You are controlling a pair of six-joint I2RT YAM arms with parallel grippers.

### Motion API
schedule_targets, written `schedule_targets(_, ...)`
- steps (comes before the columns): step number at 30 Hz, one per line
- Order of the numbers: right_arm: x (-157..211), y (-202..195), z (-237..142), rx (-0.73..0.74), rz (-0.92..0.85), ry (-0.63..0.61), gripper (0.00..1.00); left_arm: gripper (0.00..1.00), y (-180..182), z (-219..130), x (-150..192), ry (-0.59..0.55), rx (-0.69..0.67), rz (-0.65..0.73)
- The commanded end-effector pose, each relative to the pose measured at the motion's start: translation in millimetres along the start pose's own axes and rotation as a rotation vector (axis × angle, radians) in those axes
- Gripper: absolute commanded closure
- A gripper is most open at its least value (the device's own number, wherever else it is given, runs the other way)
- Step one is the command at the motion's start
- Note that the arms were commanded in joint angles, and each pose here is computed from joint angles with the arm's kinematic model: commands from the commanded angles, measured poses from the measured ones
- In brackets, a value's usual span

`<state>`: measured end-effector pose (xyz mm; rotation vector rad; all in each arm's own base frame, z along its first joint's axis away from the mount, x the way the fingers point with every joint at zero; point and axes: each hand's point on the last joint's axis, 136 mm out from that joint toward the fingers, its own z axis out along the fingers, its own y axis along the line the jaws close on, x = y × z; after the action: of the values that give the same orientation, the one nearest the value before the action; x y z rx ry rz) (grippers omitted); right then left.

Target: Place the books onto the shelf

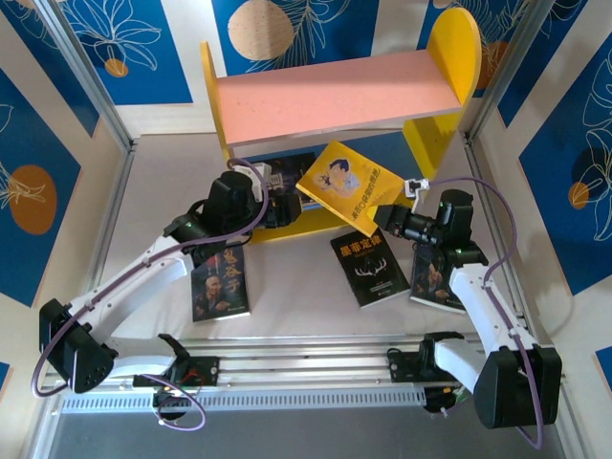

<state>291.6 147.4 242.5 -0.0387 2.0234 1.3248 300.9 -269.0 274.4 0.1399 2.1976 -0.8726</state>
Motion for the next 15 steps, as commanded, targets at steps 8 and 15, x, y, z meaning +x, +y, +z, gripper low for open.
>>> schedule_targets(8,10,45,-11,-0.179,-0.178,0.075,1.00,0.20,1,10,16,0.109,0.061,0.009)
schedule_targets(15,19,57,-11,-0.252,-0.202,0.124,1.00,0.20,4,16,16,0.113,0.096,-0.020)
